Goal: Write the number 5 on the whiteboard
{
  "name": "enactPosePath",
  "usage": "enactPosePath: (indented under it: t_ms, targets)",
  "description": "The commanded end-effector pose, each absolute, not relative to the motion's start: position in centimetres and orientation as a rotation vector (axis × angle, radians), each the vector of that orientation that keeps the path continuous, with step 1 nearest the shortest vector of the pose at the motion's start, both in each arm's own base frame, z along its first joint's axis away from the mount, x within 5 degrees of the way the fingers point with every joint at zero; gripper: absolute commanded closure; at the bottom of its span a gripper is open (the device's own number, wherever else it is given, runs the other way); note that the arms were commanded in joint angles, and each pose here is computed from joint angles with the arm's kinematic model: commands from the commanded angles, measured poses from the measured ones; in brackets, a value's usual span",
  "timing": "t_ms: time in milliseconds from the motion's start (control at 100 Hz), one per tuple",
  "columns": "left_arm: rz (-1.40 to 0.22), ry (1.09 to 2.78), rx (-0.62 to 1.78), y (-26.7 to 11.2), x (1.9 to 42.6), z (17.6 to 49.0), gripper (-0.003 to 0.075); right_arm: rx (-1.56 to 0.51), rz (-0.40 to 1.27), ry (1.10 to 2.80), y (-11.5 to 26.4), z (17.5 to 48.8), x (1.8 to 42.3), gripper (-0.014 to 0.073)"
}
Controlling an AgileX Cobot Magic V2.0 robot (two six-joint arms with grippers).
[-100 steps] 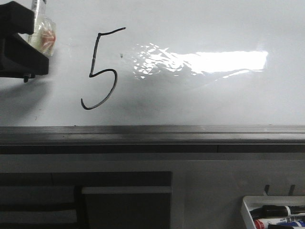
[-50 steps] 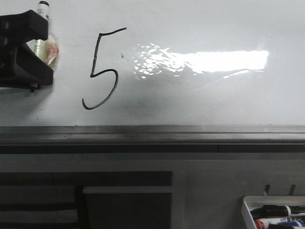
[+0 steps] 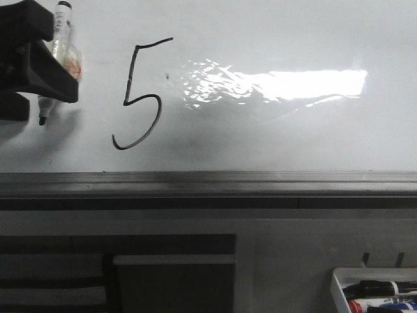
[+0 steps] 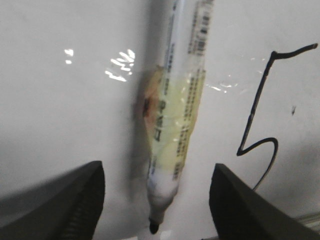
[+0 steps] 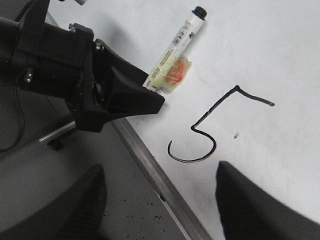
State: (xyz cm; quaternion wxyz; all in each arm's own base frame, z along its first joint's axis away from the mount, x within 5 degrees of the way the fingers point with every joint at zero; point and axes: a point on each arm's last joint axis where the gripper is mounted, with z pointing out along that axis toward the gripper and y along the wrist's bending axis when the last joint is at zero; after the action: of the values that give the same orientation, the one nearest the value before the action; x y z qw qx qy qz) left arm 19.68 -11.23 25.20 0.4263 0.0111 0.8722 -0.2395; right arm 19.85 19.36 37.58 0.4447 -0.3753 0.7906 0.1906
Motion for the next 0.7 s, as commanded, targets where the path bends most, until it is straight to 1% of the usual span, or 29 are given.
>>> enactPosePath:
  t_ms: [0,60,110,130,140,150,180,190,200,210,230,240,250,260,270,280,300,340,360,400,430,490,590,690]
  targets:
    - [-0.65,2.062,0.015,-10.8,19.0,28.0,0.0291,-0.864,0.477,1.816,18.3,39.8,19.2,0.027]
    - [-0.673,2.013,0.018,-10.1,17.7,29.5,0.0295,-0.837,0.483,1.772,17.6,40.0,18.6,0.0405]
    - [-0.673,1.975,0.038,-9.5,16.6,30.5,0.031,-0.817,0.486,1.741,17.0,39.8,17.9,0.0567]
    - [-0.673,1.967,0.044,-9.3,16.2,30.8,0.0326,-0.809,0.488,1.728,16.7,39.8,17.6,0.0606]
    - [-0.671,1.966,0.048,-9.2,16.1,30.9,0.0342,-0.809,0.486,1.731,16.6,39.5,17.5,0.0645]
    - [-0.677,1.941,0.051,-8.9,15.6,31.3,0.0352,-0.801,0.489,1.716,16.4,39.6,17.3,0.0664]
    - [-0.671,1.92,0.067,-8.6,15.1,31.7,0.0406,-0.79,0.488,1.697,15.9,39.4,16.9,0.0655]
    - [-0.668,1.902,0.074,-8.4,14.8,32.1,0.044,-0.79,0.487,1.701,15.8,39.0,16.8,0.0655]
    - [-0.671,1.881,0.077,-8.2,14.4,32.4,0.0459,-0.781,0.489,1.683,15.6,39.2,16.5,0.0655]
    - [-0.663,1.882,0.085,-8.2,14.4,32.4,0.0498,-0.781,0.488,1.686,15.4,38.8,16.4,0.0655]
    - [-0.666,1.847,0.091,-7.8,13.7,32.9,0.0538,-0.772,0.487,1.67,15.1,38.6,16.0,0.0656]
    - [-0.657,1.837,0.101,-7.7,13.5,33.0,0.0601,-0.762,0.489,1.652,14.8,38.7,15.8,0.0656]
    - [-0.66,1.827,0.101,-7.6,13.3,33.1,0.0601,-0.759,0.49,1.647,14.7,38.6,15.7,0.0656]
    - [-0.658,1.807,0.107,-7.3,13.0,33.4,0.0643,-0.759,0.488,1.651,14.6,38.2,15.5,0.0656]
    - [-0.656,1.799,0.11,-7.2,12.8,33.4,0.0663,-0.749,0.49,1.632,14.3,38.3,15.3,0.0656]
    - [-0.651,1.785,0.117,-7.1,12.6,33.6,0.0703,-0.749,0.489,1.636,14.2,37.9,15.2,0.0656]
    - [-0.659,1.758,0.115,-6.8,12.1,33.8,0.0741,-0.739,0.49,1.621,13.8,37.6,14.8,0.0656]
    - [-0.64,1.69,0.14,-6.0,10.8,34.3,0.0738,-0.72,0.489,1.581,12.9,37.2,14.0,0.0656]
    - [-0.632,1.66,0.15,-5.7,10.2,34.5,0.0741,-0.717,0.486,1.578,12.5,36.4,13.6,0.0656]
    - [-0.616,1.626,0.165,-5.2,9.4,34.4,0.0741,-0.696,0.488,1.539,11.7,36.0,12.7,0.0656]
    - [-0.6,1.588,0.179,-4.6,8.6,34.3,0.0741,-0.688,0.488,1.53,11.1,35.1,12.2,0.0656]
    - [-0.568,1.551,0.201,-3.9,7.4,33.6,0.0741,-0.663,0.492,1.487,9.9,34.1,10.9,0.0656]
    - [-0.533,1.498,0.224,-2.9,5.8,31.8,0.0741,-0.666,0.49,1.494,8.5,31.6,9.3,0.0656]
    - [-0.481,1.471,0.257,-2.3,4.9,29.6,0.0741,-0.664,0.494,1.489,7.4,29.9,8.1,0.0656]
